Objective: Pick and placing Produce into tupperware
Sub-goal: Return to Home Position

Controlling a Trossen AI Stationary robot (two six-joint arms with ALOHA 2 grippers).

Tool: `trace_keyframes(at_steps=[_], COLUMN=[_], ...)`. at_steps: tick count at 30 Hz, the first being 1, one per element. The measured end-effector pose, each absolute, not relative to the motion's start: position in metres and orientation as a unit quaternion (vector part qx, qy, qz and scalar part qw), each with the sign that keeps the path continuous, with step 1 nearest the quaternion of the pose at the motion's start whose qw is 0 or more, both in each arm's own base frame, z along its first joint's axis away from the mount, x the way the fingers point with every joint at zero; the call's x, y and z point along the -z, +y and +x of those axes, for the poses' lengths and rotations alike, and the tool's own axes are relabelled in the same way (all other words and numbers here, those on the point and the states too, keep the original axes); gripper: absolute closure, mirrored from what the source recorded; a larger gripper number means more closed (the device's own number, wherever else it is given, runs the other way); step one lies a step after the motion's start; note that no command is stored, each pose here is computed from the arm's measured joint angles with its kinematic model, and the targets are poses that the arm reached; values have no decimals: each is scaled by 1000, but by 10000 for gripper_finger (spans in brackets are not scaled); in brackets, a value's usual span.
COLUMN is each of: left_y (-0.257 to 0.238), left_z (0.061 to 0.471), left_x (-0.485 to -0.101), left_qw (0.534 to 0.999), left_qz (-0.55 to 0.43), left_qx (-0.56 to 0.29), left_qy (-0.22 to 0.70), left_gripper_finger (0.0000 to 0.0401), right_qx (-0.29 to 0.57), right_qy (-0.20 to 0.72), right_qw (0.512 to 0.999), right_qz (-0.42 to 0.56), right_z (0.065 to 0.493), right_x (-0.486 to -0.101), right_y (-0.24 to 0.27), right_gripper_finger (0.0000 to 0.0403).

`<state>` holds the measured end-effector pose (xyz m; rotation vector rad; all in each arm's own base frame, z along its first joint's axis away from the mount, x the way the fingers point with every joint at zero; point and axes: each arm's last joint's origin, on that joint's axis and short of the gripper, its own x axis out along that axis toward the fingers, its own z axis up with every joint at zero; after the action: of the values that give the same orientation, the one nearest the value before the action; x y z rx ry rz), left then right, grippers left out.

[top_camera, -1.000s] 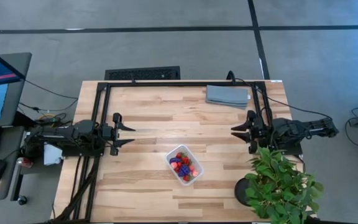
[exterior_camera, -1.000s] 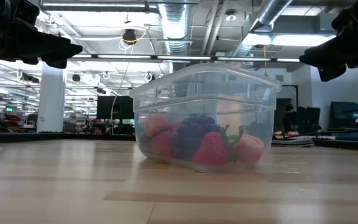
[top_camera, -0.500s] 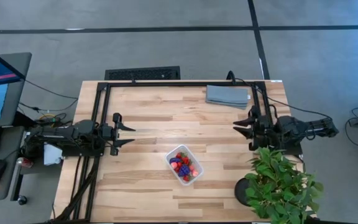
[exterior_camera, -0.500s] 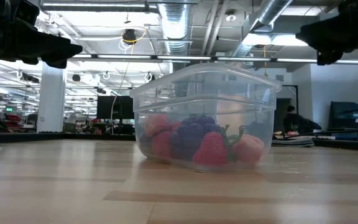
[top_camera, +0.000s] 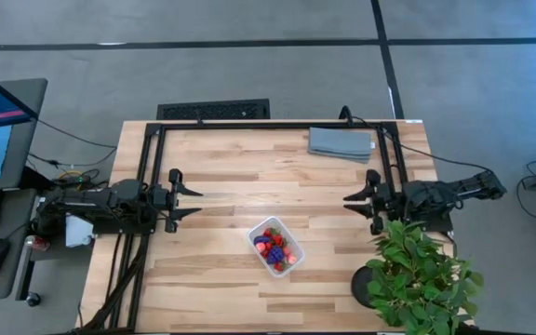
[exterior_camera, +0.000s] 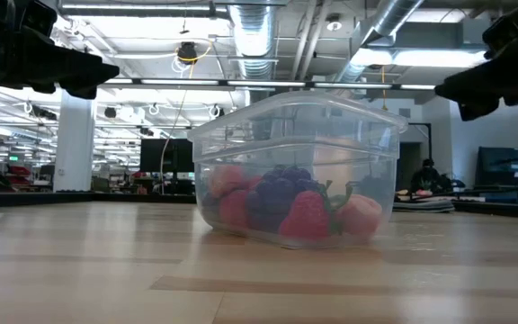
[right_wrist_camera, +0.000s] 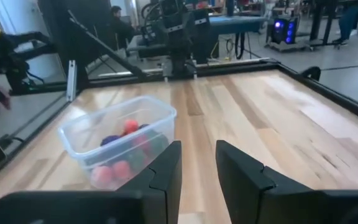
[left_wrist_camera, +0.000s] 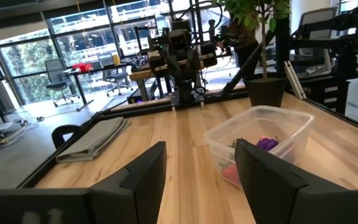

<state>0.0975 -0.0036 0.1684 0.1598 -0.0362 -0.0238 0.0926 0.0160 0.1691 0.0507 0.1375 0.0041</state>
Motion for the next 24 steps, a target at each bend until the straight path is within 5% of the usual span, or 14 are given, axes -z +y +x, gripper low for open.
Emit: trace_keyframes(at_steps=[24], left_y=[-4], left_z=[97], left_x=[-168], left_qw=[997], left_qz=[80], left_qx=[12], left_qy=[-18], left_gripper_finger=[218], right_qx=[-97], right_qy=[8], right_qw=[994], right_qz=[-44], right_z=[98], right_x=[-163], right_y=[20], right_gripper_finger=[281])
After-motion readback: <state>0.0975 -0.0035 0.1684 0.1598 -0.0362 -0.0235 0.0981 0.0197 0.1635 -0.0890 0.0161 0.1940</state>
